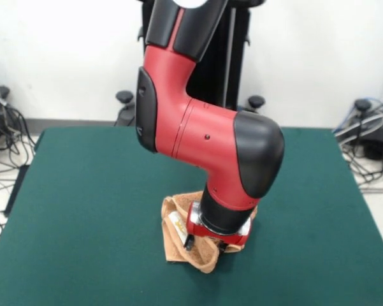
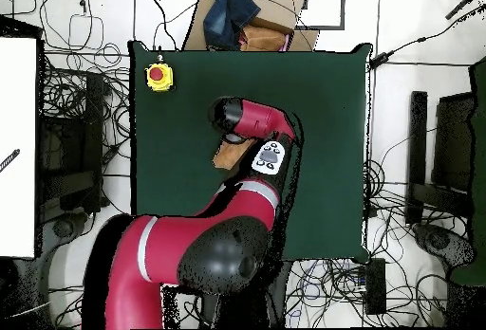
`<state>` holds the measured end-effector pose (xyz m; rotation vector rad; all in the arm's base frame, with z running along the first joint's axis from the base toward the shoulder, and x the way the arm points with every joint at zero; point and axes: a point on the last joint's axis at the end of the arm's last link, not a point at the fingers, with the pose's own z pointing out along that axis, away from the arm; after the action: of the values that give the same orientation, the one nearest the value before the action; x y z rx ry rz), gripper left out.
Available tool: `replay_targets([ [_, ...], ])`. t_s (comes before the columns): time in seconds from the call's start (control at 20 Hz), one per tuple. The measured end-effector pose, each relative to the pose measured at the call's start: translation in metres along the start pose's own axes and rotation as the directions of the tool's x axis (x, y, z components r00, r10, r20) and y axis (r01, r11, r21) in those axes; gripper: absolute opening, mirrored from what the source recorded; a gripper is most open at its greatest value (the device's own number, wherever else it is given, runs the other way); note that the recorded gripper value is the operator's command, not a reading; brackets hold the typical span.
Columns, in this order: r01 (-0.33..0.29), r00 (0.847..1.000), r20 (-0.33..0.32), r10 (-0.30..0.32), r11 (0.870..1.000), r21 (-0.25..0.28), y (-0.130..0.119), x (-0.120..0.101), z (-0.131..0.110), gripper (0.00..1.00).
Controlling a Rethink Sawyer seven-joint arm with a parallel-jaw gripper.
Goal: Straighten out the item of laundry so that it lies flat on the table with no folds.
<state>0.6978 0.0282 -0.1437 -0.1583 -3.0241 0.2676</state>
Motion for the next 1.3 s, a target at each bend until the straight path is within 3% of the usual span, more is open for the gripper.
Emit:
replay_targets([
  [0.55,0.014,1.0,0.005,-0.014,1.0,0.003,0.01,0.002,-0.001,1.0],
  [0.6,0.018,1.0,0.019,-0.018,1.0,0.007,0.013,0.003,0.0,0.0],
  [1.3,0.037,0.998,0.041,-0.037,0.999,0.012,0.026,0.004,-0.002,0.0],
])
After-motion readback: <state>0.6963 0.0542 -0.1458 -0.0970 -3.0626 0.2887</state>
